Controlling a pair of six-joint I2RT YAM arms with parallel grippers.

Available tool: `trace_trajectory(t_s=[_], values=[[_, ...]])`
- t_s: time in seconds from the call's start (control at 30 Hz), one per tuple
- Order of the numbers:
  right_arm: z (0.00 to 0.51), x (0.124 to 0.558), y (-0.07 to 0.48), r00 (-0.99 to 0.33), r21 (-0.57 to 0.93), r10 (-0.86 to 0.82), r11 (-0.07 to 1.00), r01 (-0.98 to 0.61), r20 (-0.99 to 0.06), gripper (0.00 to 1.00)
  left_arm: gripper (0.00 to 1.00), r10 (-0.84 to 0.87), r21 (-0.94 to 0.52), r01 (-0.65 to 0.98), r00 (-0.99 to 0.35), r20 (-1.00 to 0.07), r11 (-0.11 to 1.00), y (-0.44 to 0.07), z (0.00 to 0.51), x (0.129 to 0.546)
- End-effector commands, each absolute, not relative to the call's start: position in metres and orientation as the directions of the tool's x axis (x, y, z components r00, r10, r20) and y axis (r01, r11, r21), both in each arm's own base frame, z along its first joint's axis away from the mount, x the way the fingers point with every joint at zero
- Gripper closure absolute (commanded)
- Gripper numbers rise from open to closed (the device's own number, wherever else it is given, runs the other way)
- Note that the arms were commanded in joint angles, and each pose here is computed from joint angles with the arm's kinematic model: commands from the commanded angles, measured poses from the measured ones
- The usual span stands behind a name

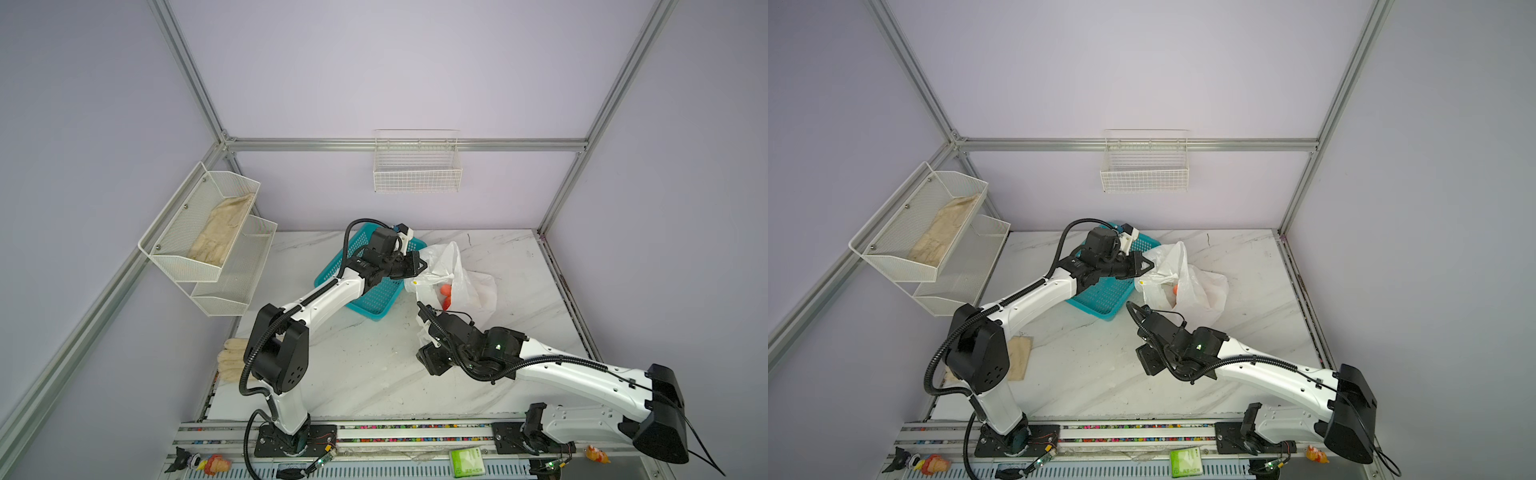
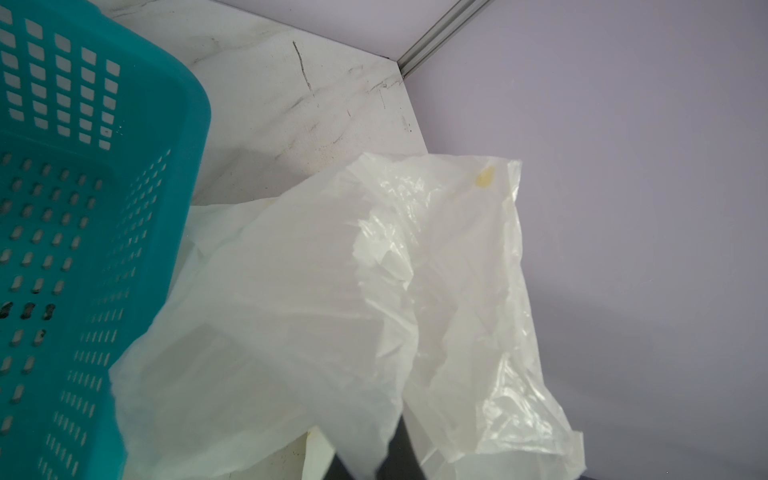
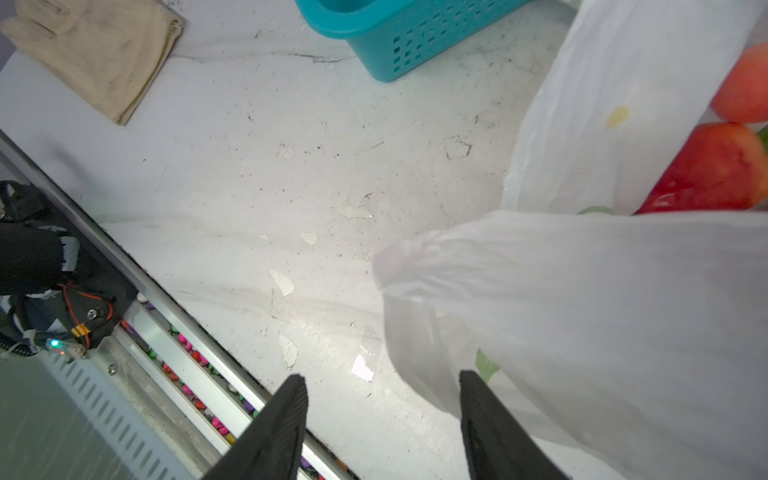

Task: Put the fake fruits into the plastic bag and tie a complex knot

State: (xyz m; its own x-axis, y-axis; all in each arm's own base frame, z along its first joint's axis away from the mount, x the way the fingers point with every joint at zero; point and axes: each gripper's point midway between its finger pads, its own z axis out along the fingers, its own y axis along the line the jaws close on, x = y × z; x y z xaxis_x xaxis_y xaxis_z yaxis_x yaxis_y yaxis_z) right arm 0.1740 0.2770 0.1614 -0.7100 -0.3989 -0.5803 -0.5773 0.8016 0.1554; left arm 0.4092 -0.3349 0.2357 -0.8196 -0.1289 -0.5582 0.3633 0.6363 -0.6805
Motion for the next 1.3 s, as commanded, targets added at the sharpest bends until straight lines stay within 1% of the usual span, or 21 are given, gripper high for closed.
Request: trace_trajectory(t_s=[0.0, 0.17, 0.27, 0.3, 0.37, 0.43, 0.47, 0.5, 0.6, 0.73, 0.8, 0.87, 0.93, 1.03, 1.13, 1.27], values=[[0.158, 0.186, 0.274, -0.679, 0.083, -0.405, 0.821, -0.565, -0.612, 0.39, 1.0, -0.157, -0.654, 0.454, -0.737, -0.657, 0.605, -0.333, 0.295, 0.414], [0.144, 0.192, 0.278, -0.662, 0.039, -0.434, 0.819, -0.573, -0.611, 0.39, 1.0, -0.155, -0.65, 0.457, -0.734, -0.661, 0.608, -0.333, 0.296, 0.413], [0.138, 0.2, 0.279, -0.651, 0.004, -0.438, 0.828, -0.561, -0.62, 0.44, 1.0, -0.155, -0.646, 0.458, -0.731, -0.665, 0.61, -0.332, 0.297, 0.413], [0.138, 0.201, 0.28, -0.654, 0.007, -0.433, 0.831, -0.556, -0.62, 0.47, 1.0, -0.156, -0.645, 0.459, -0.729, -0.666, 0.611, -0.331, 0.297, 0.413], [0.145, 0.204, 0.284, -0.638, 0.008, -0.427, 0.827, -0.562, -0.641, 0.64, 1.0, -0.156, -0.642, 0.46, -0.726, -0.67, 0.614, -0.33, 0.299, 0.412], [0.162, 0.201, 0.288, -0.632, 0.054, -0.401, 0.817, -0.575, -0.664, 0.85, 1.0, -0.16, -0.638, 0.462, -0.72, -0.676, 0.615, -0.328, 0.303, 0.411], [0.173, 0.199, 0.288, -0.624, 0.07, -0.391, 0.81, -0.583, -0.676, 0.94, 1.0, -0.162, -0.639, 0.462, -0.719, -0.676, 0.615, -0.327, 0.305, 0.41], [0.193, 0.198, 0.286, -0.611, 0.089, -0.364, 0.807, -0.583, -0.703, 1.0, 1.0, -0.165, -0.641, 0.463, -0.718, -0.676, 0.613, -0.326, 0.307, 0.409], [0.263, 0.2, 0.267, -0.549, 0.124, -0.263, 0.813, -0.569, -0.794, 1.0, 1.0, -0.178, -0.663, 0.47, -0.722, -0.668, 0.583, -0.325, 0.319, 0.401], [0.356, 0.216, 0.216, -0.41, 0.12, -0.104, 0.867, -0.484, -0.906, 1.0, 1.0, -0.204, -0.7, 0.481, -0.728, -0.655, 0.527, -0.321, 0.339, 0.381], [0.395, 0.225, 0.189, -0.33, 0.113, -0.037, 0.9, -0.422, -0.943, 1.0, 1.0, -0.211, -0.703, 0.484, -0.725, -0.655, 0.521, -0.315, 0.344, 0.371], [0.418, 0.233, 0.174, -0.281, 0.096, -0.013, 0.924, -0.371, -0.96, 1.0, 1.0, -0.214, -0.703, 0.482, -0.724, -0.656, 0.524, -0.307, 0.346, 0.36], [0.436, 0.245, 0.162, -0.241, 0.065, -0.009, 0.952, -0.299, -0.97, 1.0, 1.0, -0.213, -0.693, 0.477, -0.719, -0.661, 0.54, -0.296, 0.347, 0.349], [0.45, 0.26, 0.154, -0.215, 0.038, -0.013, 0.972, -0.232, -0.977, 1.0, 1.0, -0.222, -0.672, 0.475, -0.697, -0.681, 0.568, -0.277, 0.349, 0.333], [0.453, 0.275, 0.157, -0.214, 0.016, -0.031, 0.977, -0.213, -0.976, 1.0, 1.0, -0.232, -0.666, 0.445, -0.7, -0.676, 0.599, -0.261, 0.334, 0.322], [0.446, 0.296, 0.166, -0.232, 0.008, -0.049, 0.971, -0.239, -0.971, 1.0, 1.0, -0.256, -0.691, 0.414, -0.717, -0.648, 0.593, -0.249, 0.319, 0.304]])
